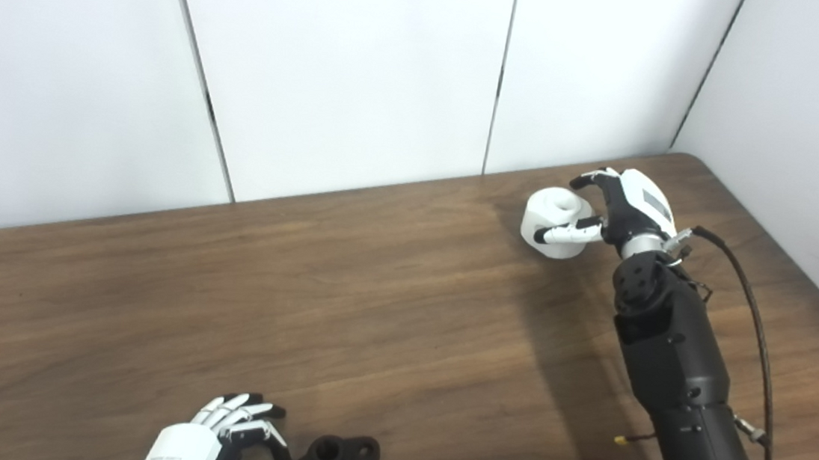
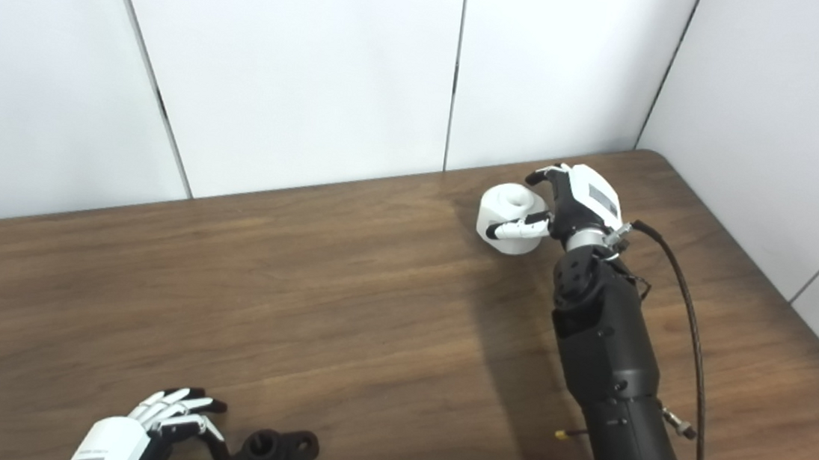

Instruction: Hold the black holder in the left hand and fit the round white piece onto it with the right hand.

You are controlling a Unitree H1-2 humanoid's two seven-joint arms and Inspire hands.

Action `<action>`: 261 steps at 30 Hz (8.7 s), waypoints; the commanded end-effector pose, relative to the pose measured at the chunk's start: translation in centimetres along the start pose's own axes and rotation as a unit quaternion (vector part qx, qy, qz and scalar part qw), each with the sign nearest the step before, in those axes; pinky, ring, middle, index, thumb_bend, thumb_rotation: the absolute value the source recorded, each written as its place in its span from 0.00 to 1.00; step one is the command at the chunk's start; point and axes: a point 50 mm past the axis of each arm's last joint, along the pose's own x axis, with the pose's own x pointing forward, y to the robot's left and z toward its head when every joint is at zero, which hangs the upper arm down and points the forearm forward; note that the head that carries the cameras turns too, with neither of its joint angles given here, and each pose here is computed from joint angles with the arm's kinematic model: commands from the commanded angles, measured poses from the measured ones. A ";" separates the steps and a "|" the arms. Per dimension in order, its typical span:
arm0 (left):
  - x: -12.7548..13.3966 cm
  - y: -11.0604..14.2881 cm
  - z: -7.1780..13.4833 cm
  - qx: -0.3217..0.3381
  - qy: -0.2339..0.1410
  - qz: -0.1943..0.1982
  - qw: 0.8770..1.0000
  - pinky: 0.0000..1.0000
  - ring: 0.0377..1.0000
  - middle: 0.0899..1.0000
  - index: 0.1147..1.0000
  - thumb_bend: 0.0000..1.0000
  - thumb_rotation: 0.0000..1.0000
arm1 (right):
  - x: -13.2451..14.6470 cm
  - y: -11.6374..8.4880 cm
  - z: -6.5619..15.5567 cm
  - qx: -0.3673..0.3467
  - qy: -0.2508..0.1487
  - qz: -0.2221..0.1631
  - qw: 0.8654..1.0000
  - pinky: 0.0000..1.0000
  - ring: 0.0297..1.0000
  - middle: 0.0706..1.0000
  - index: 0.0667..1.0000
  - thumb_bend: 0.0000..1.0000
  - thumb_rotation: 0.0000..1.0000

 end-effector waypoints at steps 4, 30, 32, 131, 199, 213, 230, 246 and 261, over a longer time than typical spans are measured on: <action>-2.3 -2.0 -1.7 0.011 0.055 -0.082 0.995 0.86 0.86 0.75 0.42 0.52 0.04 | 0.8 -2.5 1.2 0.001 -0.017 -0.041 0.999 0.87 1.00 0.93 0.73 0.79 0.27; -2.2 -1.6 -1.5 0.008 0.055 -0.078 0.995 0.84 0.86 0.74 0.42 0.52 0.04 | 1.0 -2.7 0.9 -0.007 -0.017 -0.050 0.999 0.86 0.98 0.91 0.70 0.77 0.24; -2.2 -1.6 -1.5 0.006 0.054 -0.076 0.996 0.84 0.85 0.74 0.42 0.52 0.04 | 1.0 -2.7 1.0 -0.010 -0.019 -0.053 0.998 0.85 0.98 0.91 0.69 0.77 0.23; 1.6 -3.2 3.3 -0.003 0.062 -0.085 0.994 0.87 0.88 0.77 0.42 0.52 0.04 | -23.2 -0.6 8.0 -0.027 -0.348 0.163 0.923 0.95 0.97 0.85 0.45 0.52 0.14; 2.3 -3.1 4.7 -0.007 0.060 -0.079 0.995 0.87 0.87 0.78 0.42 0.52 0.04 | -23.5 2.5 8.4 -0.071 -0.360 0.193 0.910 1.00 0.99 0.87 0.45 0.52 0.14; 2.5 -3.1 4.8 -0.006 0.062 -0.090 0.994 0.87 0.87 0.78 0.42 0.52 0.04 | -23.4 2.2 8.4 -0.090 -0.352 0.207 0.908 1.00 1.00 0.89 0.68 0.91 0.26; 2.8 -3.4 4.7 -0.005 0.060 -0.090 0.994 0.87 0.87 0.76 0.42 0.52 0.05 | -22.7 2.0 8.2 -0.092 -0.333 0.221 0.912 1.00 1.00 0.91 0.71 1.00 0.37; 2.3 -2.2 5.1 0.013 0.063 -0.074 0.995 0.82 0.84 0.75 0.55 0.77 0.11 | -21.9 1.3 8.7 -0.090 -0.329 0.208 0.917 1.00 1.00 0.91 0.74 1.00 0.41; 1.7 0.9 5.5 0.019 0.059 -0.132 0.989 0.86 0.88 0.82 0.77 0.99 0.33 | -19.6 -0.8 8.8 -0.105 -0.329 0.174 0.922 1.00 1.00 0.92 0.75 1.00 0.48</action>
